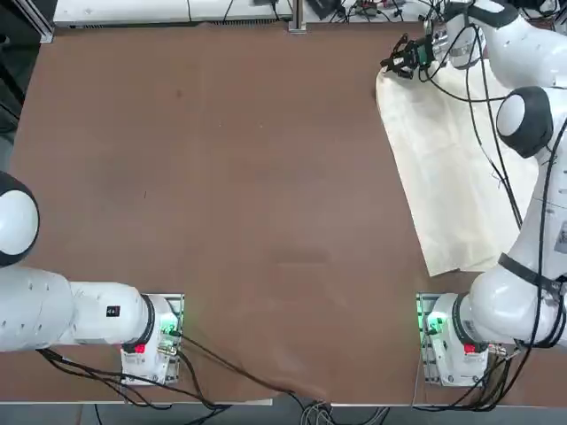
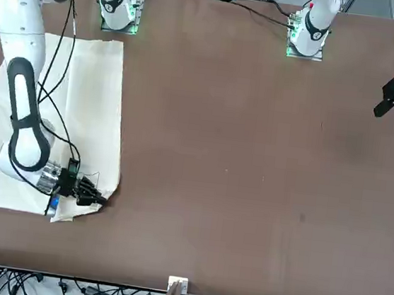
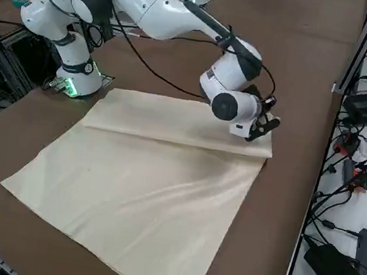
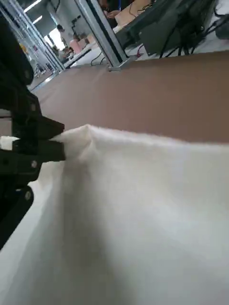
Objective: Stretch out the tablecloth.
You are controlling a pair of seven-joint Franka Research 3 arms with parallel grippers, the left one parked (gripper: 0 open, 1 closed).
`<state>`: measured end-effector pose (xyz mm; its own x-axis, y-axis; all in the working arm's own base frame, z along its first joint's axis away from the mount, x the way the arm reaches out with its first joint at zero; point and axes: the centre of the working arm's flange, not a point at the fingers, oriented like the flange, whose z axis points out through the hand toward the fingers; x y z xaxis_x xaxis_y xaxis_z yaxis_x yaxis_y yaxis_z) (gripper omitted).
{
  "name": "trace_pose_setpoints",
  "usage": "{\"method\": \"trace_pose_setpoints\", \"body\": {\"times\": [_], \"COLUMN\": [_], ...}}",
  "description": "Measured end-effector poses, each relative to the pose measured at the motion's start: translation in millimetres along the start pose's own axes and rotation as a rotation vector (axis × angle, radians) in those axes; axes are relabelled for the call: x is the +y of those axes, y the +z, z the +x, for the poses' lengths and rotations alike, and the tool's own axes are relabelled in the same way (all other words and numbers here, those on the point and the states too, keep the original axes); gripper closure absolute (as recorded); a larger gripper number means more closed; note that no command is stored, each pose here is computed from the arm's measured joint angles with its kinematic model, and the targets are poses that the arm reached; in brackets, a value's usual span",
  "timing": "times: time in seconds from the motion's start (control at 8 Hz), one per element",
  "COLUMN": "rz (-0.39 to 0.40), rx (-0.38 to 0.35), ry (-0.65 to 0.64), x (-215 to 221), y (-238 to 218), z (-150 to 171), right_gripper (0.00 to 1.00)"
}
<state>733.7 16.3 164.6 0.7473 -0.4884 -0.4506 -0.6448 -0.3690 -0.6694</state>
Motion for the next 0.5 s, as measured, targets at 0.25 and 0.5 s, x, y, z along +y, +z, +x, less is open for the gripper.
{"method": "trace_pose_setpoints", "body": {"times": [0.25, 0.5], "rz": [0.027, 0.062], "rx": [-0.007, -0.017], "ry": [0.062, 0.106], "x": [6.6, 11.5], "y": [6.5, 14.9], "z": [5.2, 7.8], "right_gripper": [0.98, 0.98]}}
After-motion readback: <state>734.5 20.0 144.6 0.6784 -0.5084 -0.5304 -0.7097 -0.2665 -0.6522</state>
